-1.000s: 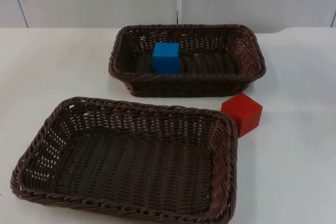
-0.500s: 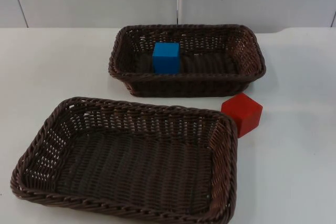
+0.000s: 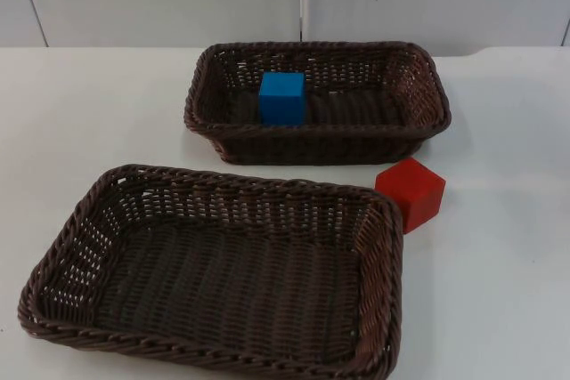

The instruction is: Pick up one cube with the left hand and place it into the upper basket. Pick up one cube with the right hand and place it into the lower basket.

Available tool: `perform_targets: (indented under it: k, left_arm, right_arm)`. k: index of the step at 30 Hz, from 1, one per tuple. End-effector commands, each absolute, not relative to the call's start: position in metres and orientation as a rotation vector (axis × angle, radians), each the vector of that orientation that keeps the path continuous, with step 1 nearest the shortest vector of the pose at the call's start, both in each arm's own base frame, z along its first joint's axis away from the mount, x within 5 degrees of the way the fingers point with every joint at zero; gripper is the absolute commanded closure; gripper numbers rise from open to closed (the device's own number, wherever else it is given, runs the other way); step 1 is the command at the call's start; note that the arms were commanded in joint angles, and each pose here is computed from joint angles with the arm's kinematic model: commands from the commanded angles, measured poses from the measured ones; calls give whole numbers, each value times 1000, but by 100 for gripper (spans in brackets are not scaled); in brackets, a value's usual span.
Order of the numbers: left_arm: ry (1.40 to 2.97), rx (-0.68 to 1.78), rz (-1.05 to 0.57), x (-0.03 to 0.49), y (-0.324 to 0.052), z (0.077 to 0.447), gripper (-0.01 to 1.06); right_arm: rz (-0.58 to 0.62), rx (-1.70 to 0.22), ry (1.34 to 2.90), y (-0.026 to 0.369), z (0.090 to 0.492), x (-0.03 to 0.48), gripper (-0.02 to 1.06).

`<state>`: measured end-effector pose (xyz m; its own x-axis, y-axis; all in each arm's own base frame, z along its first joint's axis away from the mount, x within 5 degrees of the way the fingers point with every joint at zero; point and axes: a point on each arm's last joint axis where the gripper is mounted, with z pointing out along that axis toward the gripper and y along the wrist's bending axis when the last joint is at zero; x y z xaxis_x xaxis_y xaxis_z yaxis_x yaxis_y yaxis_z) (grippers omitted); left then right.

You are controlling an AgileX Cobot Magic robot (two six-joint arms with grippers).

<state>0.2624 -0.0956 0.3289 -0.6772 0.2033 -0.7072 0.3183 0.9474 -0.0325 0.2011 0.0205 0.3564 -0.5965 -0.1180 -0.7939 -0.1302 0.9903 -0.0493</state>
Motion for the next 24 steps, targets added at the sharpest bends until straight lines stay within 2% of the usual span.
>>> perform_targets:
  k: [1,7,24]
  left_arm:
    - [2315,351,-202,252,-92,331,15]
    - [2291,352,-199,215,-78,329,15]
    - [2278,354,-193,153,-55,309,15]
  right_arm:
    - [14,-165,2210,19,357,201,3]
    - [18,-163,2212,20,357,201,3]
    - [21,-164,2238,20,355,199,3]
